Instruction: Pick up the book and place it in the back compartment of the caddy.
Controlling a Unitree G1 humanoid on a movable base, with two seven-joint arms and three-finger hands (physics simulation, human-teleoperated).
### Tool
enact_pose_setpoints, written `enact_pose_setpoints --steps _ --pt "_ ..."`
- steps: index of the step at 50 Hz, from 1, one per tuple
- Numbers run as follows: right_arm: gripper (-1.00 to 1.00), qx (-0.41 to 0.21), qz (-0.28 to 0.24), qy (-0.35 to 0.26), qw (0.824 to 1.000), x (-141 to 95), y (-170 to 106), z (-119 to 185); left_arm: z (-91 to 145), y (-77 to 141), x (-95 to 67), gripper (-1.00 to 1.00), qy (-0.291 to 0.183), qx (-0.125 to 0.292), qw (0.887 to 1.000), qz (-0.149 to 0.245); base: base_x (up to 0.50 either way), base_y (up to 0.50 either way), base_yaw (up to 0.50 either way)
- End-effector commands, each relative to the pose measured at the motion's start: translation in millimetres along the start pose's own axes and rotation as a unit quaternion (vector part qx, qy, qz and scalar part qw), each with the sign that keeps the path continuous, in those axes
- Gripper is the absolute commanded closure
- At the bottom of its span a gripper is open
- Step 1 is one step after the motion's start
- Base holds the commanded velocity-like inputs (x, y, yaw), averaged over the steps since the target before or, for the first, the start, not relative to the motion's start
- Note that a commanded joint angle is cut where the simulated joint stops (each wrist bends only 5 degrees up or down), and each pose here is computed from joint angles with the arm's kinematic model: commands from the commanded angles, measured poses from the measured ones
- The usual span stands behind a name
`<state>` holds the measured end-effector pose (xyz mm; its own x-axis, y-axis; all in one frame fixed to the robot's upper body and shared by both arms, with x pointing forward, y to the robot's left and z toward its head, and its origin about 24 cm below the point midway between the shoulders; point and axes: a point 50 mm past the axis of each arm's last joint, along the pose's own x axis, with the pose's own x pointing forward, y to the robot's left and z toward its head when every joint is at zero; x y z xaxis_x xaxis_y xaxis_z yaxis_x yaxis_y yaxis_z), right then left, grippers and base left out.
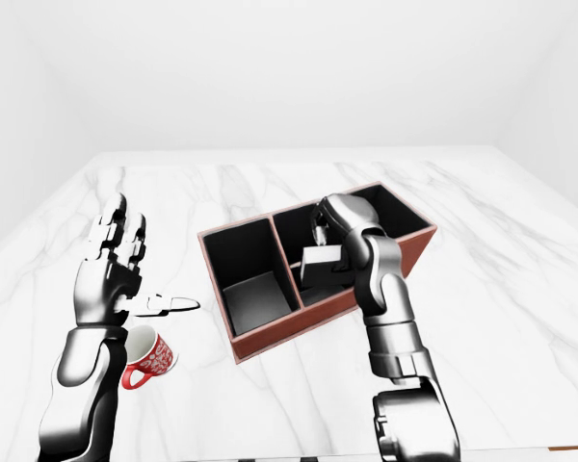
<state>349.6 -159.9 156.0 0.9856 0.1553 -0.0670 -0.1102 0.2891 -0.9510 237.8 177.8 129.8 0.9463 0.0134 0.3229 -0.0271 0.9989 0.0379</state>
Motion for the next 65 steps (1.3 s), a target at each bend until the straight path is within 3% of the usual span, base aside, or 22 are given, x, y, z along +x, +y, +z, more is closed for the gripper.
enact_pose_setpoints --steps 1,65 --pt "1.00 -0.004 -0.012 0.009 1.000 3.1 -1.4 -2.4 -0.4 -0.1 0.1 -1.00 0.001 0.000 1.000 0.000 0.00 0.00 0.00" --pt "1.00 -0.017 -0.003 0.018 1.000 21.9 34.0 -17.2 0.0 -0.2 -0.7 -1.00 0.000 -0.001 1.000 0.001 0.00 0.00 0.00"
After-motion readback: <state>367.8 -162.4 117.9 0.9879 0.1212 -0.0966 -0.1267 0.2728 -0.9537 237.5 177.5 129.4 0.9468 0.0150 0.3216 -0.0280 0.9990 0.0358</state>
